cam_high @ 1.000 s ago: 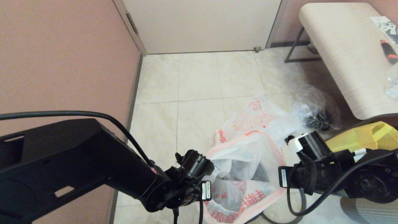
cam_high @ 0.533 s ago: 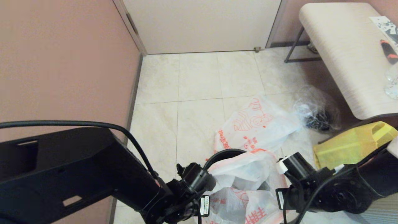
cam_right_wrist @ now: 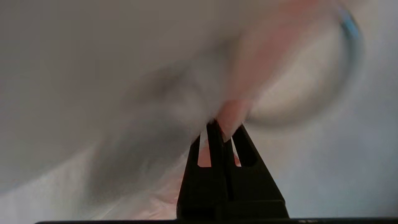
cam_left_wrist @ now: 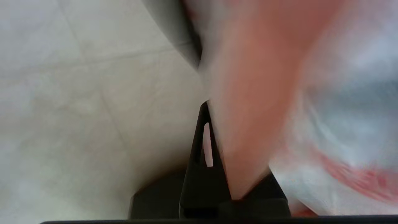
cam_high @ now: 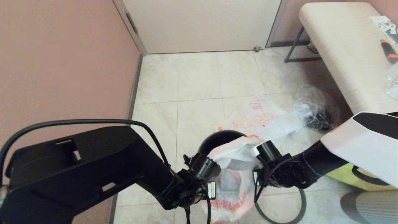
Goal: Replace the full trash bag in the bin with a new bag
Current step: Put the new garbage bag on the trash can
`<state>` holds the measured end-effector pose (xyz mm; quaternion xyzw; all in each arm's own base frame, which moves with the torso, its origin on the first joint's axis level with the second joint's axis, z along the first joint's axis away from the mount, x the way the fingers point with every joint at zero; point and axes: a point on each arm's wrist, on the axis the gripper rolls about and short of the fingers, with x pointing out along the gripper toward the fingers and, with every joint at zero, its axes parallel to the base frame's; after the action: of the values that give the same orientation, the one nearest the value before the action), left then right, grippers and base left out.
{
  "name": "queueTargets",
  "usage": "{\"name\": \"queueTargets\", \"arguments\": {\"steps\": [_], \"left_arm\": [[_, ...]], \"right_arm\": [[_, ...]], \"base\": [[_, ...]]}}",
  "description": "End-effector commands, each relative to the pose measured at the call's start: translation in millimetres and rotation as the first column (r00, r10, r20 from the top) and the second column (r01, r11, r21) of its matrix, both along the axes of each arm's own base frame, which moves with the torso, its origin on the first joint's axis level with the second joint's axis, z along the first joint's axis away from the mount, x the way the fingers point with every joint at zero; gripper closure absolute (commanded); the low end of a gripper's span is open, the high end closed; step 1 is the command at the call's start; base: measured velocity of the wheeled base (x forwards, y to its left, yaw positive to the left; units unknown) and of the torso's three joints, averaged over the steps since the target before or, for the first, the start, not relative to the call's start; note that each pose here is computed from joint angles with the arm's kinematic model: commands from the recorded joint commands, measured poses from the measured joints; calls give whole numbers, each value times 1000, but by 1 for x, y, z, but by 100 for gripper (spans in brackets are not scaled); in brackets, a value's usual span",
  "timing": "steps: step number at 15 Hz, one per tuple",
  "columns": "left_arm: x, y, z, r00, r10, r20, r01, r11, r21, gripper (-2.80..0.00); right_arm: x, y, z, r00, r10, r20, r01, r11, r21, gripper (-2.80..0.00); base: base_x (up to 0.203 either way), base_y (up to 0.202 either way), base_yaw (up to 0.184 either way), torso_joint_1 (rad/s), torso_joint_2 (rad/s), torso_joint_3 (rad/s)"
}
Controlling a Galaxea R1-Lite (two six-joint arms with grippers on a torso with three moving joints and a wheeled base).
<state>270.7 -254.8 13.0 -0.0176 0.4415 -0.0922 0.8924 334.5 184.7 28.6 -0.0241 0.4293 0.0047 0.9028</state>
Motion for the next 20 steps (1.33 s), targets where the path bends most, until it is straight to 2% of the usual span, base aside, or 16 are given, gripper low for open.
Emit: {"name": "queueTargets", "arguments": {"steps": [1, 5, 6, 7, 9, 11, 14, 17, 20], "left_arm": [[0, 7, -5, 1000, 22, -11, -22, 999, 25, 0], [-3, 43, -3, 996, 91, 26, -92, 995, 50, 0], [-2, 56, -3, 992, 110, 56, -112, 993, 47, 0], [5, 69, 0, 983, 148, 108, -151, 988, 20, 0], [21, 87, 2, 947, 238, 216, -236, 971, -34, 0], [31, 90, 4, 918, 268, 292, -254, 963, -87, 0], [36, 84, 12, 901, 252, 353, -226, 967, -114, 0], [33, 79, 15, 899, 249, 360, -221, 968, -120, 0], [27, 72, 15, 906, 228, 357, -196, 973, -124, 0]], "right_arm": [[14, 11, -8, 998, 50, 49, -49, 999, -14, 0], [-3, 51, 9, 978, 161, 134, -164, 986, 19, 0], [-4, 59, 14, 967, 191, 171, -197, 980, 19, 0], [-2, 63, 17, 958, 216, 189, -220, 975, 1, 0], [2, 67, 27, 946, 229, 228, -235, 972, 0, 0], [1, 63, 41, 942, 223, 252, -228, 974, -10, 0], [-5, 49, 53, 947, 187, 262, -185, 982, -32, 0], [-18, 35, 47, 961, 164, 224, -150, 985, -81, 0], [-33, 22, 63, 958, 156, 240, -142, 987, -76, 0]], "base": [[0, 0, 0, 0, 0, 0], [0, 0, 0, 0, 0, 0], [0, 0, 0, 0, 0, 0], [0, 0, 0, 0, 0, 0], [0, 0, 0, 0, 0, 0], [0, 0, 0, 0, 0, 0], [0, 0, 0, 0, 0, 0], [0, 0, 0, 0, 0, 0], [0, 0, 0, 0, 0, 0]]}}
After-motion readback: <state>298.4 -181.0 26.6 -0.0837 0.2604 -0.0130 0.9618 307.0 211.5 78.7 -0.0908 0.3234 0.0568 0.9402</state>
